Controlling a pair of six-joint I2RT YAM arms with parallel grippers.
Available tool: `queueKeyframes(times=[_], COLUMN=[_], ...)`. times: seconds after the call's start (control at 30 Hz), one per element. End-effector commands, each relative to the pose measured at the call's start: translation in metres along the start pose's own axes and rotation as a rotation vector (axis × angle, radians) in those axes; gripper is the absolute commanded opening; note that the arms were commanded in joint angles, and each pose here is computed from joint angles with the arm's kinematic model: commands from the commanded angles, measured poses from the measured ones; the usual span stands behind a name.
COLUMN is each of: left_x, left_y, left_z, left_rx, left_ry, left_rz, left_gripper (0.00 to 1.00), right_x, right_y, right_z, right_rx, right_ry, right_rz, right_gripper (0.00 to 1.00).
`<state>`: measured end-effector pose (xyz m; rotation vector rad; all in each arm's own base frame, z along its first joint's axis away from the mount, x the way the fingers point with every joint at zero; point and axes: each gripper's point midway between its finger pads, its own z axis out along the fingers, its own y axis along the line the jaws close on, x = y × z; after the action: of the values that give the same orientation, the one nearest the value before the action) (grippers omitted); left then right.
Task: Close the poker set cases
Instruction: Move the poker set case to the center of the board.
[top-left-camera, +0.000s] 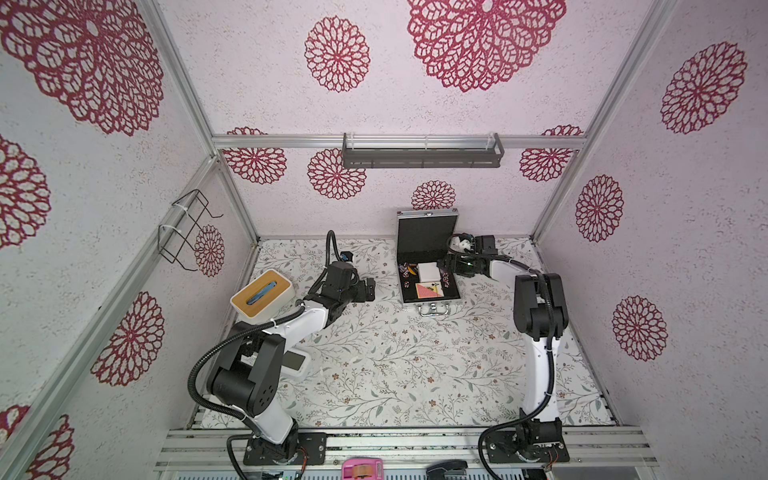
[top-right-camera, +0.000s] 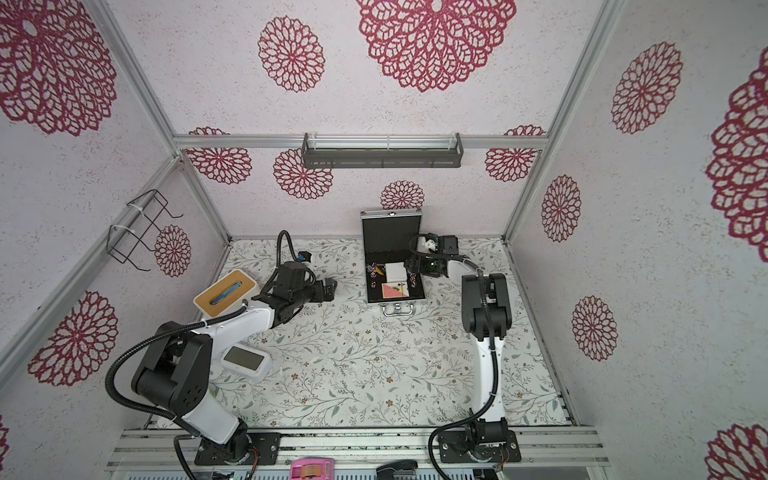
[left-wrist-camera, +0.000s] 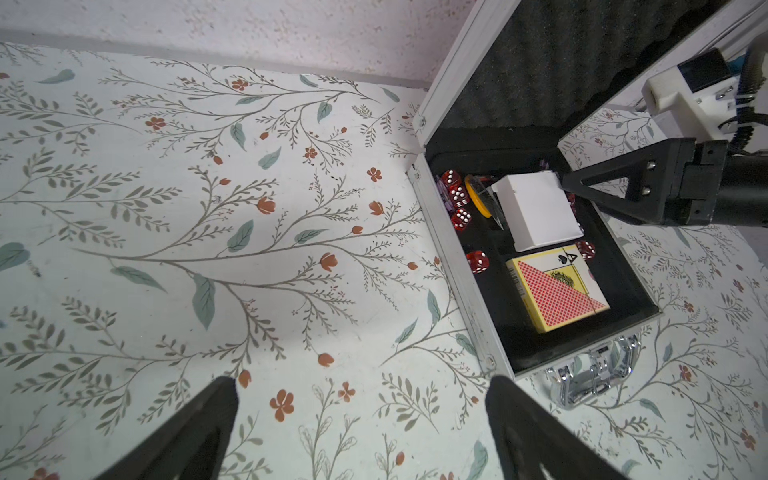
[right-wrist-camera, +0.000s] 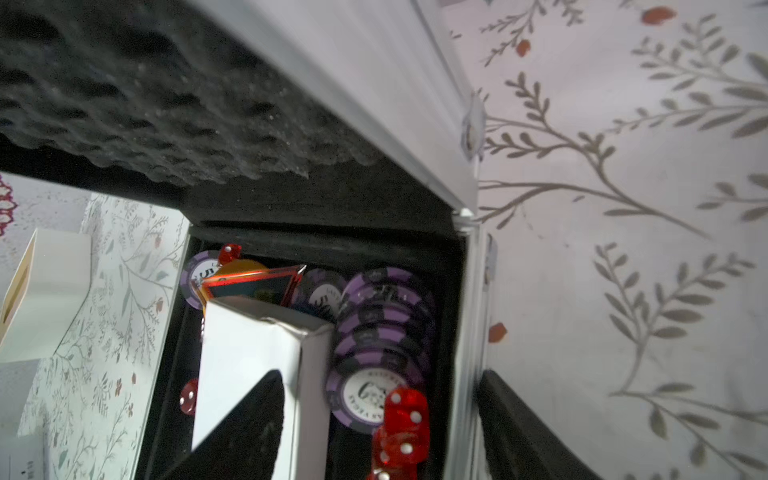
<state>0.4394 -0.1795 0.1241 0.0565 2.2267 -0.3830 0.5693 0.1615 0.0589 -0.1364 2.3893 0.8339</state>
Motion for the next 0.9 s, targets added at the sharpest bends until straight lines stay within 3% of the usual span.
queueKeyframes(times=[0.0,0.43,0.47,0.67,0.87], left_x=[-0.008,-0.001,0.013,0.027,0.033], left_y=[-0.015,-0.04,-0.034,-0.013,-0.019], left_z=[0.009,0.067,0.078,0.089,0.091], left_rx=[0.049,0.17,0.166,0.158,0.212], left_ry=[-0.017,0.081,0.123,0.139,0.152], left_rz=[-0.027,-0.13,-0.164,-0.304,-0.302], left_gripper=[0.98,0.95,0.95,0.9,0.85], right_x=[0.002,0.038,0.041,0.05,0.056], right_y=[0.038,0.084,0.087,0.101,0.109], right_z=[0.003,0.019,0.019,0.017,0.015], right_rx=[-0.107,-0.161,-0.164,-0.171,-0.195], right_ry=[0.018,0.045,0.047,0.043,0.027], right_rz=[-0.022,-0.035,-0.038,-0.043,-0.028], right_gripper=[0.73,0.73,0.72,0.72,0.7])
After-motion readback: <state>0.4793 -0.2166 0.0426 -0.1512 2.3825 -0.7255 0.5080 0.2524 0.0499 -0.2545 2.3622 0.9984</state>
